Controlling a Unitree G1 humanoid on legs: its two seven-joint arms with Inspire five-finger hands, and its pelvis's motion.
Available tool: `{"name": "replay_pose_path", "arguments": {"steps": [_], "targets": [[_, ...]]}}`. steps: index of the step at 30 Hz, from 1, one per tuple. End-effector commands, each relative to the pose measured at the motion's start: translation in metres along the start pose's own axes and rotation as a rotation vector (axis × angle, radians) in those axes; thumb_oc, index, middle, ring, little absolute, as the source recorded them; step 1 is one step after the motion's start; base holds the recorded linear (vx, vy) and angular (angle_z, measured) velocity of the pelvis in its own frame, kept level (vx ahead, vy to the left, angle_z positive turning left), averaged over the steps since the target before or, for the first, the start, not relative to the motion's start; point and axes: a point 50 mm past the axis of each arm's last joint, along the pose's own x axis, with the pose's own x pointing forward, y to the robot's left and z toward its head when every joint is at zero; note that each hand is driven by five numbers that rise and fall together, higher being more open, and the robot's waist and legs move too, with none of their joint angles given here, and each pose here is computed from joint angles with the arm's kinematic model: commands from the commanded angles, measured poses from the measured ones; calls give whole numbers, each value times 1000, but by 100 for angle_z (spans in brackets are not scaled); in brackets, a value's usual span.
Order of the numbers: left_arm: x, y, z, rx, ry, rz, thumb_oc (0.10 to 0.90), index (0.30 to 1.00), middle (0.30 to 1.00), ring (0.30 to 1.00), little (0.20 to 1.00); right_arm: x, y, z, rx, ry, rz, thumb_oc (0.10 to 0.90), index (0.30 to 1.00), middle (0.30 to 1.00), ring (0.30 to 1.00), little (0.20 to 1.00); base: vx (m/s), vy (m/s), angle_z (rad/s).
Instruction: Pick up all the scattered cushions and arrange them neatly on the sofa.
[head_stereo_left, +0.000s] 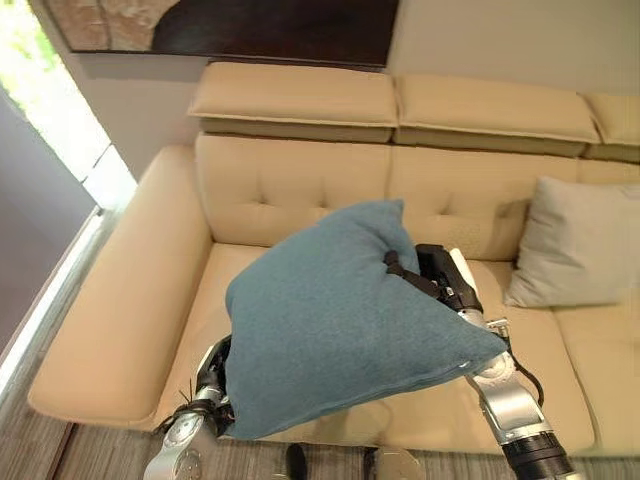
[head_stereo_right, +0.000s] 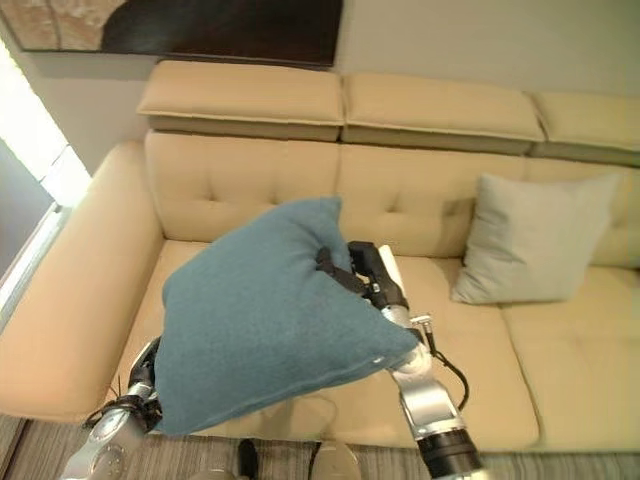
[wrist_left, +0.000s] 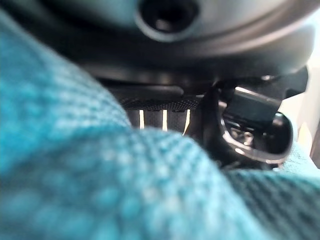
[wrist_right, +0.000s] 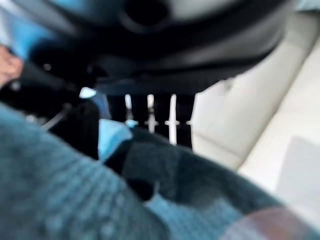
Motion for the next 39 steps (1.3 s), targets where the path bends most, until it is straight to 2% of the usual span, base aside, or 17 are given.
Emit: {"name": "replay_pose_path", "arguments": {"steps": [1, 12, 15, 22, 30, 35, 39], "targets": [[7, -81, 68, -114, -382, -369, 400, 300, 300, 300, 300, 6, 10, 54, 30, -296, 63, 400, 300, 300, 300, 300, 65, -106, 42], [7, -89, 75, -138, -410, -381, 400, 300, 300, 300, 300, 1, 4, 43, 56, -247, 27, 400, 300, 300, 300, 300, 42, 38, -10], [8, -95, 75, -132, -412, -398, 400, 300, 300, 300, 300, -1, -3, 35, 12, -208, -5, 400, 300, 300, 300, 300, 127, 191, -2], [8, -91, 84, -25, -443, -388, 400, 300, 300, 300, 300, 1, -4, 28, 4, -168, -29, 400, 300, 300, 300, 300, 81, 167, -14], [8, -80, 105, 134, -547, -296, 400, 300, 300, 300, 300, 7, -5, 25, 60, -156, -101, 400, 300, 300, 300, 300, 31, 44, -8], [7, -95, 152, 249, -771, -250, 400, 300, 300, 300, 300, 31, -9, 58, 82, -300, -191, 400, 300, 300, 300, 300, -15, -8, -1], [5, -125, 206, 317, -993, -250, 400, 300, 300, 300, 300, 59, -8, 111, 71, -481, -232, 400, 300, 300, 300, 300, -97, -28, 1]]}}
